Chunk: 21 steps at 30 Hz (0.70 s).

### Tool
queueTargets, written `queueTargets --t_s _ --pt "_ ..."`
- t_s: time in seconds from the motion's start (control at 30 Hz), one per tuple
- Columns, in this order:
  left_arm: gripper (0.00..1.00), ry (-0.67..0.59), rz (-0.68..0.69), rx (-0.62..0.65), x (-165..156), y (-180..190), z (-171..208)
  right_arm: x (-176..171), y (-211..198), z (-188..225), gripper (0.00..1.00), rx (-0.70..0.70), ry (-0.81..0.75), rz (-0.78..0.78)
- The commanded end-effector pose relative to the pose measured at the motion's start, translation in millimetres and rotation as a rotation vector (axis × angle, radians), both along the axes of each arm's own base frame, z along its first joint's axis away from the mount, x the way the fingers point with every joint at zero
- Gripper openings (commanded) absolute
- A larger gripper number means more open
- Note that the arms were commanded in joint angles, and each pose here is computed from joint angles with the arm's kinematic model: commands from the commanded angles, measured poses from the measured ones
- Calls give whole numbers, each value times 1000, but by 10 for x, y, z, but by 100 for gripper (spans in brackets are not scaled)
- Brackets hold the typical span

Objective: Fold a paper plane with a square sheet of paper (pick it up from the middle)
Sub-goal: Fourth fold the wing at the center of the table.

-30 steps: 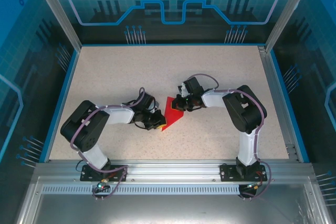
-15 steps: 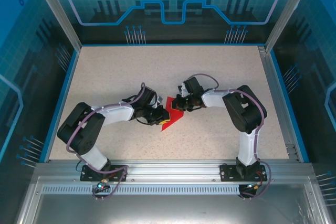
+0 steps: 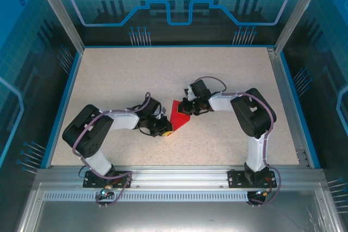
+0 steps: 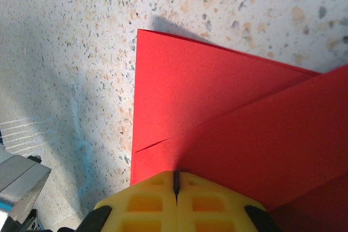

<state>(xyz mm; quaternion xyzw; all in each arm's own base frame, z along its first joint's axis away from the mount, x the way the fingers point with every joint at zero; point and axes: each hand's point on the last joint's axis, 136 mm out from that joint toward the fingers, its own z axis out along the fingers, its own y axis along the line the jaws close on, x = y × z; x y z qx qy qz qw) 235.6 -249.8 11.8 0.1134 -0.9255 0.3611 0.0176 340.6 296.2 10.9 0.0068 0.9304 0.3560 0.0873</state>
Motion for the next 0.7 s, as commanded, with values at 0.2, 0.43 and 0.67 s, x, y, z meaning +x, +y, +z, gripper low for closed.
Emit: queueTargets --t_s 0.2,0.43,0.67 --pt "13 172 -16 154 -637 415 -331 -241 -373 -591 5 -206 119 -42" --pt "11 61 17 170 -510 473 -70 -240 -332 -535 5 -198 81 35" --pt "24 -102 82 211 -103 478 244 -349 -172 -277 7 -122 -26 273"
